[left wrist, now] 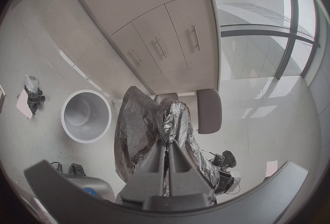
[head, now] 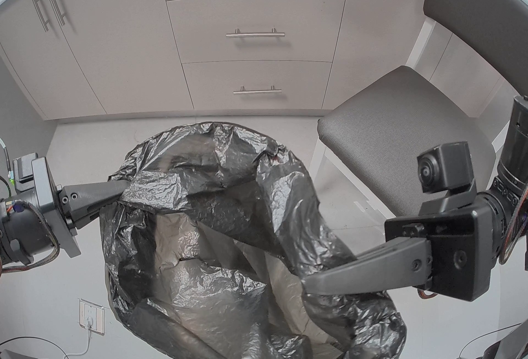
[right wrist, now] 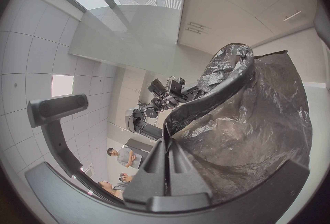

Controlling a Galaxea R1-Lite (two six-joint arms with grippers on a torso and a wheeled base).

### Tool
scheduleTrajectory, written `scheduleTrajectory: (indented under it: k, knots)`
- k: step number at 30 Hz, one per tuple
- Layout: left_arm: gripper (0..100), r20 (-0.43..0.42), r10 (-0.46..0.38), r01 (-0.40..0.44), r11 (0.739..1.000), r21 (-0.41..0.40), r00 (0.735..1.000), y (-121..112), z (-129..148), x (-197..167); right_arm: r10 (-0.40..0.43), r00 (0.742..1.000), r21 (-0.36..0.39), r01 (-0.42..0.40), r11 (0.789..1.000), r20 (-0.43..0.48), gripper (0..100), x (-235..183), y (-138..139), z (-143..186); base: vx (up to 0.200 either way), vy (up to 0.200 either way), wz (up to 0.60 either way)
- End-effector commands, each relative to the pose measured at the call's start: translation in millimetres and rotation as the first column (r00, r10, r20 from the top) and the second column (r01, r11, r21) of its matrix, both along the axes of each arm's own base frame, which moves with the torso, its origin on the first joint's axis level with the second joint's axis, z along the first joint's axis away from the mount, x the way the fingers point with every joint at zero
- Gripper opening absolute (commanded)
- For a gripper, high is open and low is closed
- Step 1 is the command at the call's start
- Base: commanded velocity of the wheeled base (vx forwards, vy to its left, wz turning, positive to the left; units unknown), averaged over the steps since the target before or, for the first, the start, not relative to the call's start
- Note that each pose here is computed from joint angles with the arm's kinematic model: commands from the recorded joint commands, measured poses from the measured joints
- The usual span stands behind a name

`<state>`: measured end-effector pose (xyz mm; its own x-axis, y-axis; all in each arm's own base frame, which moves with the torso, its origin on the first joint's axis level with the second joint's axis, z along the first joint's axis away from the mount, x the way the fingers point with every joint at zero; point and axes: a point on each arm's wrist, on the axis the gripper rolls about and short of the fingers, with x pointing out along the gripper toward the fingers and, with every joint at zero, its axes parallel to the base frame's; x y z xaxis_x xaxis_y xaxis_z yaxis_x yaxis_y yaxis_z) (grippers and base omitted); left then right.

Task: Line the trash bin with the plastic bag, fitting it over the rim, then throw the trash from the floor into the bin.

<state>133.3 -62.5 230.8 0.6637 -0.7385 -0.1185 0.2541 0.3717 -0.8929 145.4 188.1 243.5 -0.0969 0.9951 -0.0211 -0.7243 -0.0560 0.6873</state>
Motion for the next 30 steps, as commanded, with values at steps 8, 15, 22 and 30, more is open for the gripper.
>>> scheduleTrajectory:
  k: [8, 15, 22, 30]
  knots:
    - [0, -0.031, 0.039, -0.039, 0.999, 0.012, 0.999, 2.8, -6.7, 8.7, -0.026, 0.999, -0.048, 0.024, 0.999, -0.041, 0, 7.4, 8.4, -16.1, 0.0, 0.0, 0.0]
    - [0, -0.049, 0.056, -0.055, 0.998, 0.019, 0.997, 3.5, -9.7, 14.7, -0.034, 0.998, -0.056, 0.031, 0.998, -0.048, 0, 9.5, 10.1, -18.4, 0.0, 0.0, 0.0]
    - [0, -0.098, 0.062, -0.059, 0.998, 0.037, 0.993, 0.8, -18.4, 26.9, -0.067, 0.996, -0.074, 0.062, 0.995, -0.066, 0, 15.5, 4.7, -24.6, 0.0, 0.0, 0.0]
    - [0, -0.13, 0.065, -0.059, 0.997, 0.048, 0.989, -1.0, -24.2, 32.1, -0.056, 0.993, -0.118, 0.043, 0.992, -0.106, 0, 16.5, 9.8, -39.5, 0.0, 0.0, 0.0]
